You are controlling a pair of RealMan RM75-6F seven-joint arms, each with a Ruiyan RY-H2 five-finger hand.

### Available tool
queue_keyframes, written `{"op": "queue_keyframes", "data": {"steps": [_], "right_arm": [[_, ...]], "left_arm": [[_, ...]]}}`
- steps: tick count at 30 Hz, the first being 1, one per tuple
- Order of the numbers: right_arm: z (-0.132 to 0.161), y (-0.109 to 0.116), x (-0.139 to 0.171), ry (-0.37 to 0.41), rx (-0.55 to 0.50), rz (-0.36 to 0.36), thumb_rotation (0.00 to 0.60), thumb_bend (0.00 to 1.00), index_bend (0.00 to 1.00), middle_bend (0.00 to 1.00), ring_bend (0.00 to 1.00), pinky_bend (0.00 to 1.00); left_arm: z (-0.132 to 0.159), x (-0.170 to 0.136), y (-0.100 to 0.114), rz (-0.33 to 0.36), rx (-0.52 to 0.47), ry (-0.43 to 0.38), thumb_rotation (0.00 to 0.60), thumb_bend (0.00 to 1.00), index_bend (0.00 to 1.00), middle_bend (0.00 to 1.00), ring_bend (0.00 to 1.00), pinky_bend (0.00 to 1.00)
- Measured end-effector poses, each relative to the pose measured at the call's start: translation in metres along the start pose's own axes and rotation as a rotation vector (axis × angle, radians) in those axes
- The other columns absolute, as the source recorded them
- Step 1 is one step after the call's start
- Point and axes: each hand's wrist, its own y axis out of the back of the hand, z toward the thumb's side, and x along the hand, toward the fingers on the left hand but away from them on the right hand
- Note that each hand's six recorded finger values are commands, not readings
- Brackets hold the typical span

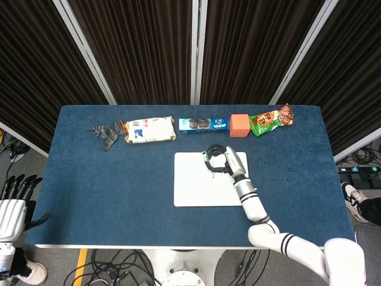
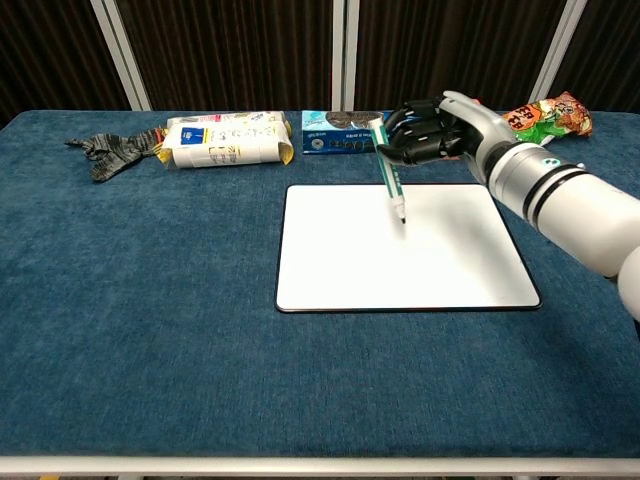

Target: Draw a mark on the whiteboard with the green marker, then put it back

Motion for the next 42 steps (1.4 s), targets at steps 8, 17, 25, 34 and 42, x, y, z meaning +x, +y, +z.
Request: {"op": "queue_keyframes", "data": {"steps": [8, 17, 25, 34, 42], "right_arm": [[0.001, -0.034, -0.010, 0.021, -0.027, -0.007, 0.600, 0.50, 0.65, 0.59, 0.38, 0.37], [-0.004, -0.052, -0.019, 0.024, -0.008, -0.013, 0.600, 0.50, 0.65, 0.58, 0.38, 0.37], [-0.011, -0.049, -0.020, 0.023, 0.044, -0.010, 0.600, 0.56, 0.65, 0.59, 0.38, 0.37], [-0.015, -0.021, -0.001, 0.038, 0.088, -0.034, 0.600, 0.61, 0.65, 0.59, 0.37, 0.37], [0.001, -0.036, 0.007, 0.060, 0.092, 0.008, 0.600, 0.61, 0.65, 0.59, 0.37, 0.37]], "left_arm": [[-0.002, -0.002, -0.003, -0.016, -0.014, 0.005, 0.600, 0.11, 0.17, 0.11, 0.04, 0.02], [-0.007, -0.005, -0.008, -0.028, -0.034, 0.011, 0.600, 0.11, 0.17, 0.11, 0.04, 0.02], [-0.009, -0.006, -0.011, -0.032, -0.046, 0.011, 0.600, 0.11, 0.17, 0.12, 0.04, 0.02], [-0.011, -0.006, -0.015, -0.031, -0.059, 0.008, 0.600, 0.11, 0.17, 0.11, 0.04, 0.02], [-0.010, -0.005, -0.014, -0.029, -0.057, -0.002, 0.600, 0.11, 0.17, 0.11, 0.04, 0.02]]}}
